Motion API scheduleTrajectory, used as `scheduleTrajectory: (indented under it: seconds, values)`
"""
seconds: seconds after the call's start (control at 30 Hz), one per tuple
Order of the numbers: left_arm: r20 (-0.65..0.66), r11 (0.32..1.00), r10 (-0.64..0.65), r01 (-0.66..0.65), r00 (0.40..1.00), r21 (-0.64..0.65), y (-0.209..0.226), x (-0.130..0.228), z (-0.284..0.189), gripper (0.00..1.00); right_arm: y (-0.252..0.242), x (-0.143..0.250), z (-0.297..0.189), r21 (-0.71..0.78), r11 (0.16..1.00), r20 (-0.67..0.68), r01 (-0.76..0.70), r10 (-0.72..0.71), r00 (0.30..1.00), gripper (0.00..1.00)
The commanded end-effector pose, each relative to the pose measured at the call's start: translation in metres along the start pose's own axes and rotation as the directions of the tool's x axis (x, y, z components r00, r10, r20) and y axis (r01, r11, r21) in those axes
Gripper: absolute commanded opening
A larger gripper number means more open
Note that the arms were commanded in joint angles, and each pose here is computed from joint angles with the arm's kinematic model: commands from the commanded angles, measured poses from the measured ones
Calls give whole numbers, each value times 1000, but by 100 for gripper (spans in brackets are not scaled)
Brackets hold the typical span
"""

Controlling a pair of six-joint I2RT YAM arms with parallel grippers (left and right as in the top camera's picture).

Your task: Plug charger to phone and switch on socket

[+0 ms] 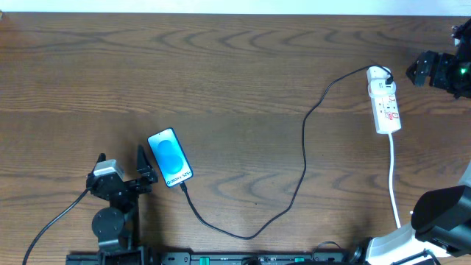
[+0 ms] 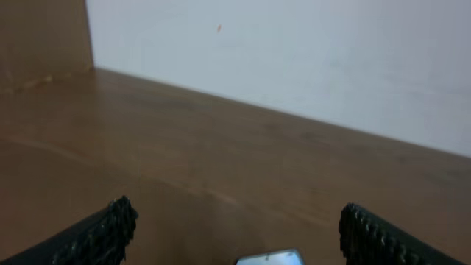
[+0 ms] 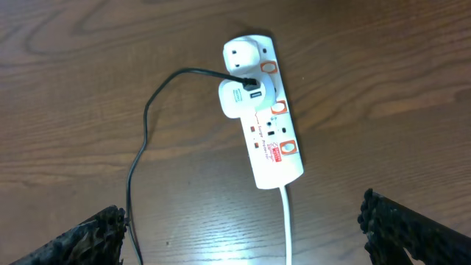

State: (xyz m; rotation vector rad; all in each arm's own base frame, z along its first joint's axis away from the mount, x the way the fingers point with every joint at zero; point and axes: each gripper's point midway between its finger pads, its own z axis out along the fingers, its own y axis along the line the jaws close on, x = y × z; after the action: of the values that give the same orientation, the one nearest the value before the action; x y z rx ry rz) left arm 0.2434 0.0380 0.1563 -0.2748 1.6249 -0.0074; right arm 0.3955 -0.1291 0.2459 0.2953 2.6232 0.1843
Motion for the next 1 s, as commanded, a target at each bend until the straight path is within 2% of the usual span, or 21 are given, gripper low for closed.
scheduleTrajectory:
  seconds: [0.0, 0.4, 0.6, 0.97]
  values:
    - [-49, 998, -8, 5, 999, -66, 12, 14, -1, 90, 2, -4, -5, 1, 1000, 17, 1, -1, 1000, 99]
    - [-69, 998, 4, -9, 998, -63, 11, 18, -1, 90, 2, -4, -5, 0, 1000, 16, 1, -1, 1000, 99]
    - [-79, 995, 101, -103, 992, -14, 4, 20, -1, 90, 2, -4, -5, 1, 1000, 16, 1, -1, 1000, 99]
    - [-81, 996, 87, -88, 993, -13, 4, 20, -1, 91, 2, -4, -5, 0, 1000, 17, 1, -1, 1000, 99]
